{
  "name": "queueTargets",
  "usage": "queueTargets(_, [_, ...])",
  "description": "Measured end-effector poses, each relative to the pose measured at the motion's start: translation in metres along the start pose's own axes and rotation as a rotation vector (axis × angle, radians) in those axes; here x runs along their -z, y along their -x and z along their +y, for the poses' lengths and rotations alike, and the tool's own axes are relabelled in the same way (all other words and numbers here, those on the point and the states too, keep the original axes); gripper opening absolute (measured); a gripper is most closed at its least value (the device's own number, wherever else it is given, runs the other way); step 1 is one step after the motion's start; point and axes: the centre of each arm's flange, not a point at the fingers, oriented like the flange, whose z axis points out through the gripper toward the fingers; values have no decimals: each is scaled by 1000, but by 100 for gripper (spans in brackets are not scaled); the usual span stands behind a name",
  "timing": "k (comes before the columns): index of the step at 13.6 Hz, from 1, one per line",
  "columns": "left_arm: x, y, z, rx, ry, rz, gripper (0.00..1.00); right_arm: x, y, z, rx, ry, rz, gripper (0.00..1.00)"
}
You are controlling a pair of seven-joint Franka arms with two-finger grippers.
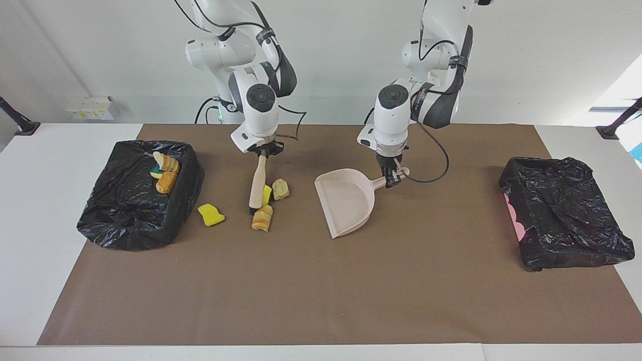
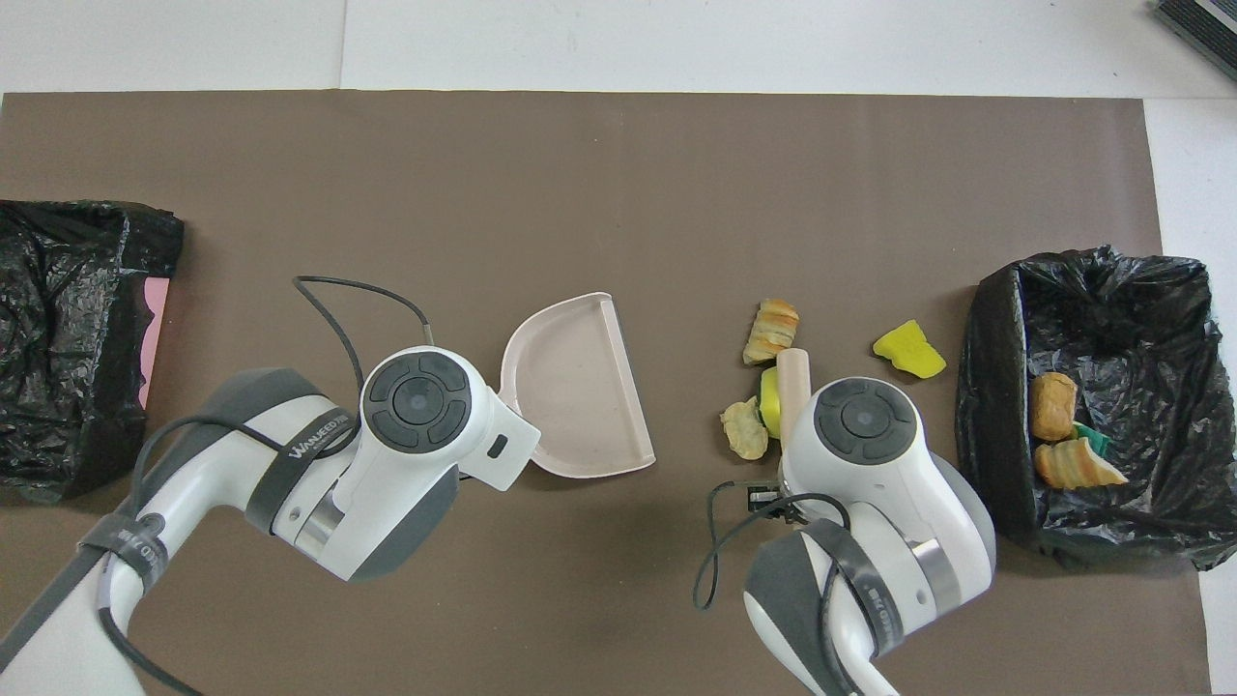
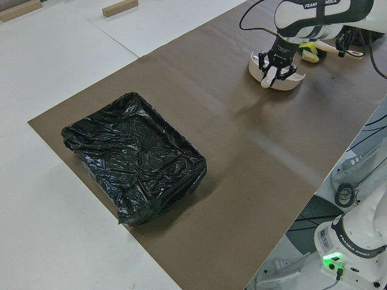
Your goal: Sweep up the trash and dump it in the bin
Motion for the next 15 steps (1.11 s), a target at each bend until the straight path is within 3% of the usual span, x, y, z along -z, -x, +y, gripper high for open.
queueTargets(4, [-1, 0, 0, -1, -2, 3, 31, 9, -7, -28, 134, -109, -5, 26])
queueTargets(10, [-2, 0, 1, -1, -4, 6, 31, 17, 5, -116, 154, -306, 11, 26])
queueTargets(12, [-3, 0, 1, 1, -5, 7, 31, 36, -2, -120, 152, -330, 5, 26])
queueTargets(15, [-3, 0, 1, 1, -6, 9, 31, 74, -18, -86, 120, -337, -61, 26])
